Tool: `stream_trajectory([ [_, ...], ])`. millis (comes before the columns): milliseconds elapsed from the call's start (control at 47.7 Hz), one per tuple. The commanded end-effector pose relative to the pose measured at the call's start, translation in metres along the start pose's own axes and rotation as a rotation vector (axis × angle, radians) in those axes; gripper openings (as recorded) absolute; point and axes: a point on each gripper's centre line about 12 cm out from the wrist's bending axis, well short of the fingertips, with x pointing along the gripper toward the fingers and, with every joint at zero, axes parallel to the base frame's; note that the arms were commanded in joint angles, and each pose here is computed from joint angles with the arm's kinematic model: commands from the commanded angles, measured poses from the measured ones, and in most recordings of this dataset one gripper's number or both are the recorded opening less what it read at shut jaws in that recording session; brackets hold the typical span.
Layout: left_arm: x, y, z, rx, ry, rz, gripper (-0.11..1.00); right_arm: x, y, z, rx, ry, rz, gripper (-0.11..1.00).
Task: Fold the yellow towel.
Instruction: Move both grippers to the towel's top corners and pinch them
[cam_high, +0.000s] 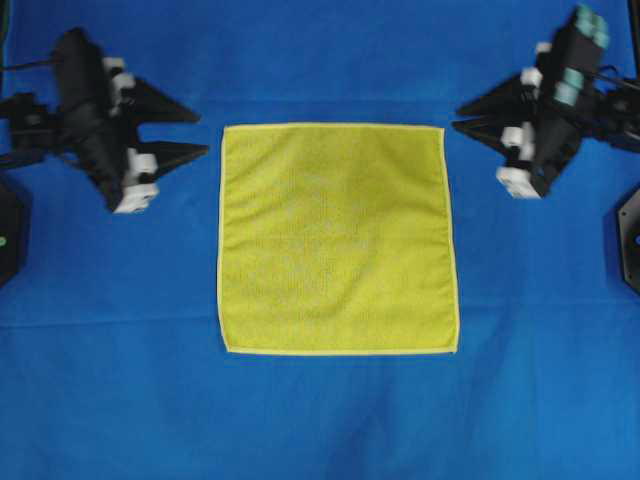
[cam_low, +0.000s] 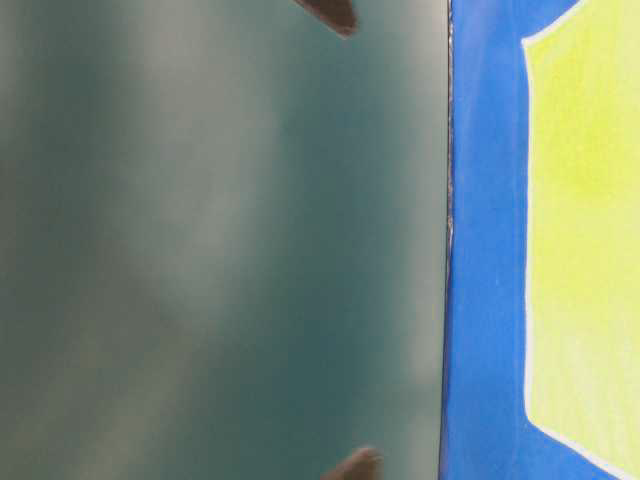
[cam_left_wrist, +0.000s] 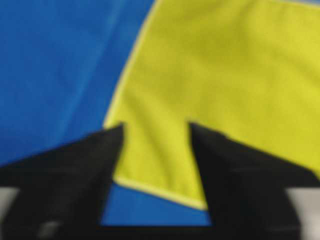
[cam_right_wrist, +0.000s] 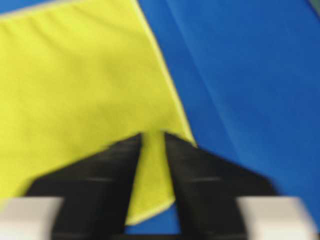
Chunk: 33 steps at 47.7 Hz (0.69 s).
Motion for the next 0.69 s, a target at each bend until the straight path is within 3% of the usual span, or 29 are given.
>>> stream_trajectory([
  [0, 0.015, 0.005, 0.001, -0.004, -0.02, 0.017, 0.66, 0.017, -0.01, -0.001, 0.004, 0.04, -0.029, 0.48],
  [63, 0.027, 0.013, -0.009, -0.004, -0.002, 0.041, 0.8, 0.027, -0.015, -0.009, 0.002, 0.086, -0.042, 0.61],
  [105, 0.035, 0.017, -0.015, -0.008, 0.01, 0.055, 0.83, 0.034, -0.019, -0.014, 0.002, 0.111, -0.05, 0.62],
  [440, 0.077, 0.053, -0.056, -0.032, 0.157, 0.144, 0.79, 0.078, -0.03, -0.045, 0.007, 0.22, -0.067, 0.58],
  [671, 0.088, 0.055, -0.076, -0.016, 0.229, 0.142, 0.79, 0.094, -0.034, -0.063, 0.015, 0.282, -0.071, 0.57],
])
